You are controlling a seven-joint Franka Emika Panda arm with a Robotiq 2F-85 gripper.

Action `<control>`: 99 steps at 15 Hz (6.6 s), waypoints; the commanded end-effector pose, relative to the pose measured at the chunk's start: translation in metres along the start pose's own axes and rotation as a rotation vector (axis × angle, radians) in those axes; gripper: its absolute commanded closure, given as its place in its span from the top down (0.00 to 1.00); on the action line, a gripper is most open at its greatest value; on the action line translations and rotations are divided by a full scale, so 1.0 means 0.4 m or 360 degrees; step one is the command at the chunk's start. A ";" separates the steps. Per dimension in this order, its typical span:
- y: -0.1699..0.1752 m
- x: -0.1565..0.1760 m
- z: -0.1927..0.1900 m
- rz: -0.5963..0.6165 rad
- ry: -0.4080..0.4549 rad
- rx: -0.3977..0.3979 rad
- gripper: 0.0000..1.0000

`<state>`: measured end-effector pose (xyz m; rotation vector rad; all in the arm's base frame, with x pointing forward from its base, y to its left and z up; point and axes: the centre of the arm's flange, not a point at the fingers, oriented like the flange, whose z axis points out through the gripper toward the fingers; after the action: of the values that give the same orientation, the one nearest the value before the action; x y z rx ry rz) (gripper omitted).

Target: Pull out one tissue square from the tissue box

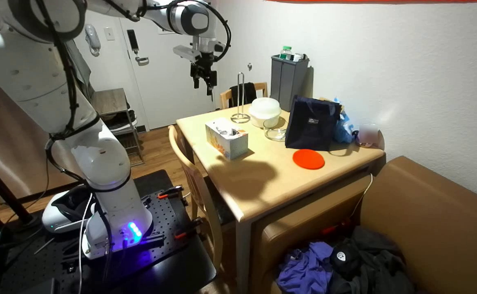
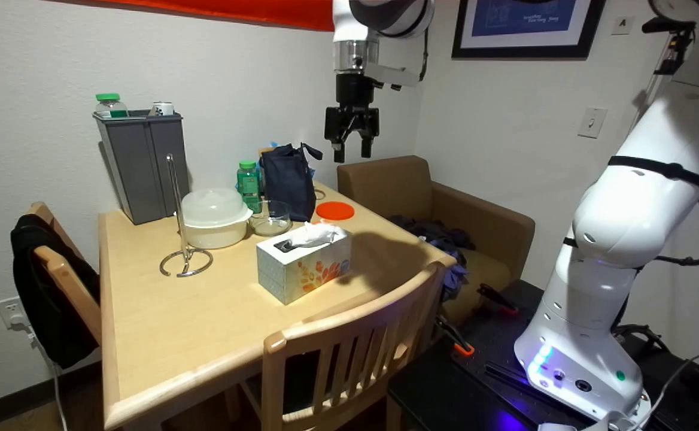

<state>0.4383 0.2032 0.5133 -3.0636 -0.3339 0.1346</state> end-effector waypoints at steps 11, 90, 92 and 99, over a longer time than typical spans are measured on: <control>0.060 0.407 0.028 -0.0157 -0.0184 -0.0241 1.00; 0.033 0.277 0.392 -0.0482 -0.0199 -0.0153 1.00; 0.038 0.283 0.388 -0.0479 -0.0199 -0.0163 1.00; -0.005 0.299 0.403 -0.0518 -0.0209 -0.0155 1.00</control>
<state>0.5324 0.2288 0.3443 -3.0479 -0.8367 0.3156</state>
